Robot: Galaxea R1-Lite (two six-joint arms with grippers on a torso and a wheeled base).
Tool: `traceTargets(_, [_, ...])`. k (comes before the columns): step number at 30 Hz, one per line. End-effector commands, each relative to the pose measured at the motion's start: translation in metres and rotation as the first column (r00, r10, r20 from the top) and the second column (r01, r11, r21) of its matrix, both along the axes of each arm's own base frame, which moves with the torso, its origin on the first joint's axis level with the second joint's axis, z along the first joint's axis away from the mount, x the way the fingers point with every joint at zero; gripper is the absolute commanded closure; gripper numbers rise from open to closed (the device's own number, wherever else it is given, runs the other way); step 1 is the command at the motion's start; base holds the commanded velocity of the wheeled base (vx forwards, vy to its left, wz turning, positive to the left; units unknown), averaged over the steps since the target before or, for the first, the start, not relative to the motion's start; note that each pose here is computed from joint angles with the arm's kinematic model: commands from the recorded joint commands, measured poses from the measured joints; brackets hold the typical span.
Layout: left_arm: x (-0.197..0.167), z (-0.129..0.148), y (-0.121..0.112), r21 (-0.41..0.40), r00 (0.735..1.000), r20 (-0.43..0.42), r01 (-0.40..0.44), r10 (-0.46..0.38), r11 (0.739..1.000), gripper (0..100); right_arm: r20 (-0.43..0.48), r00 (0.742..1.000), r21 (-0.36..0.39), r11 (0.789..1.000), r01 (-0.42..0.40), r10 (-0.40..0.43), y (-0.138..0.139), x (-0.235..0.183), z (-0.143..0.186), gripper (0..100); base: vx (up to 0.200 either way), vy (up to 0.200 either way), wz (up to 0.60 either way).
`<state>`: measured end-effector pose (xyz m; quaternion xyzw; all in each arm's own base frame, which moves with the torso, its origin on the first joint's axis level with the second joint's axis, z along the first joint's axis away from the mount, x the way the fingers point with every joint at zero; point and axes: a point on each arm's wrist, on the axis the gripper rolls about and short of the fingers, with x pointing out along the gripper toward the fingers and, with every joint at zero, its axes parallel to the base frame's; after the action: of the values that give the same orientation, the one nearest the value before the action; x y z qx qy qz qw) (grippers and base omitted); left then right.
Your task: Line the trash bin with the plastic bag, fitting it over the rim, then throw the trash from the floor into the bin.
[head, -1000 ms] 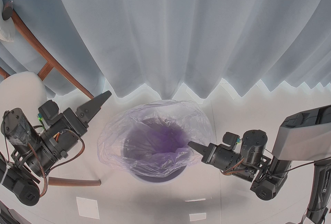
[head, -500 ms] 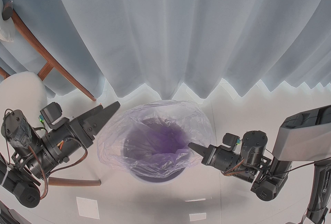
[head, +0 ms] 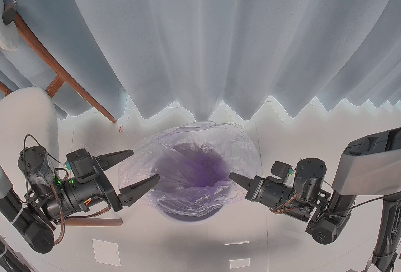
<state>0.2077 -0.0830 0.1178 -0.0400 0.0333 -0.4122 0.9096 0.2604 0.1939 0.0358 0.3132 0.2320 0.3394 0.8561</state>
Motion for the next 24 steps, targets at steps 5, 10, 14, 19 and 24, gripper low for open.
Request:
traceTargets(5, [0.018,-0.008,-0.001,0.011,1.000,-0.013,-0.016,0.016,1.000,0,0.022,1.000,-0.005,1.000,-0.005,0.005,0.000,-0.001,0.001,100,0.000,0.000,0.00])
traceTargets(10, [0.034,-0.010,-0.001,0.007,0.999,-0.010,-0.031,0.031,0.999,0,0.021,1.000,-0.008,1.000,-0.005,0.005,-0.001,-0.002,0.001,100,0.000,0.000,0.00])
traceTargets(14, [0.039,-0.019,-0.001,0.019,0.998,-0.041,-0.038,0.039,0.999,0,0.013,1.000,-0.015,1.000,-0.007,0.007,-0.002,-0.004,-0.001,100,0.000,0.000,0.00])
traceTargets(19, [0.041,-0.022,-0.002,0.022,0.998,-0.045,-0.037,0.038,0.999,0,0.013,1.000,-0.015,1.000,-0.009,0.009,-0.002,-0.004,-0.001,100,0.000,0.000,0.00])
traceTargets(24, [0.047,-0.027,-0.003,0.026,0.998,-0.058,-0.038,0.039,0.999,0,0.010,1.000,-0.018,1.000,-0.013,0.013,-0.001,-0.005,-0.002,100,0.000,0.000,0.00])
